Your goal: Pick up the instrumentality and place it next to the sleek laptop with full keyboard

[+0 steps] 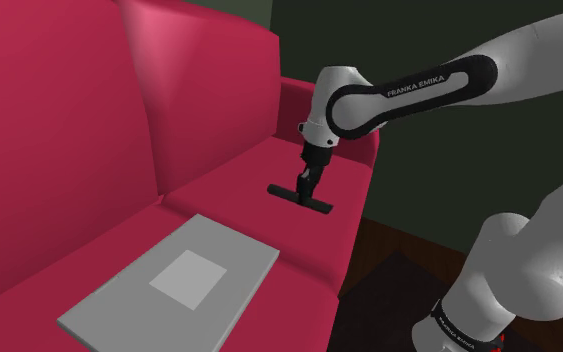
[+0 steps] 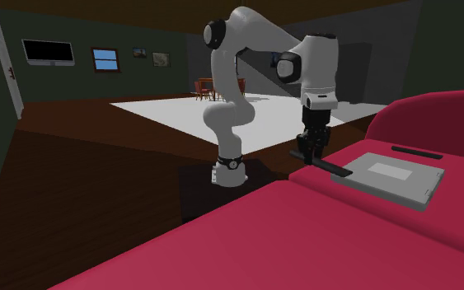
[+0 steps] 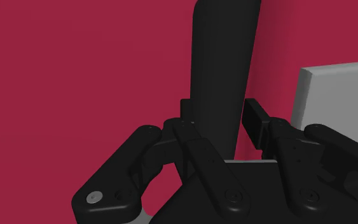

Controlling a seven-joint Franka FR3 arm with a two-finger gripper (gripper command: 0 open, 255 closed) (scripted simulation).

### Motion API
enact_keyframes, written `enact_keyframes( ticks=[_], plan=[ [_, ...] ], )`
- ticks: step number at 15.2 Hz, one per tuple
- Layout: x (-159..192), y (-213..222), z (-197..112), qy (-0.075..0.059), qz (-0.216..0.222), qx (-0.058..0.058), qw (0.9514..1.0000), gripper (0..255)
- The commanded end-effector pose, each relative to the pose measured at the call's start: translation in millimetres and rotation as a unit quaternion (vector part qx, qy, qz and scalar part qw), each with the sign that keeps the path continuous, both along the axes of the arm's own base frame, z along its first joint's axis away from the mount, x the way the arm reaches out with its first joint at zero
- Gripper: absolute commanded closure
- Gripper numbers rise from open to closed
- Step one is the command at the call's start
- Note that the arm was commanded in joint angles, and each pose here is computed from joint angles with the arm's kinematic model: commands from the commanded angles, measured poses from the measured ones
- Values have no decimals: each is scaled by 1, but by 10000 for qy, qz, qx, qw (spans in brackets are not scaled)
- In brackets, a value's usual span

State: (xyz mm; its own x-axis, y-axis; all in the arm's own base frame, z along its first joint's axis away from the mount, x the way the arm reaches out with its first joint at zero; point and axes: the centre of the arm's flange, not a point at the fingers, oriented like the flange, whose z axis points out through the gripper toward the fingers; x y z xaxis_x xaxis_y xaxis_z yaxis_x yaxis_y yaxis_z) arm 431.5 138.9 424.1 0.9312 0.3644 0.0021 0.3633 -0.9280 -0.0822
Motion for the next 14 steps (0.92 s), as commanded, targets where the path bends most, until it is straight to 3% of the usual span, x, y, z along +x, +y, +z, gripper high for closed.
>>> enact_keyframes(
  ticks=[1,14],
  plan=[
    [-21,17,-2,-1,-10,-3,10000,255],
    [-142,139,-1,-1,-10,-3,10000,255]
  ],
)
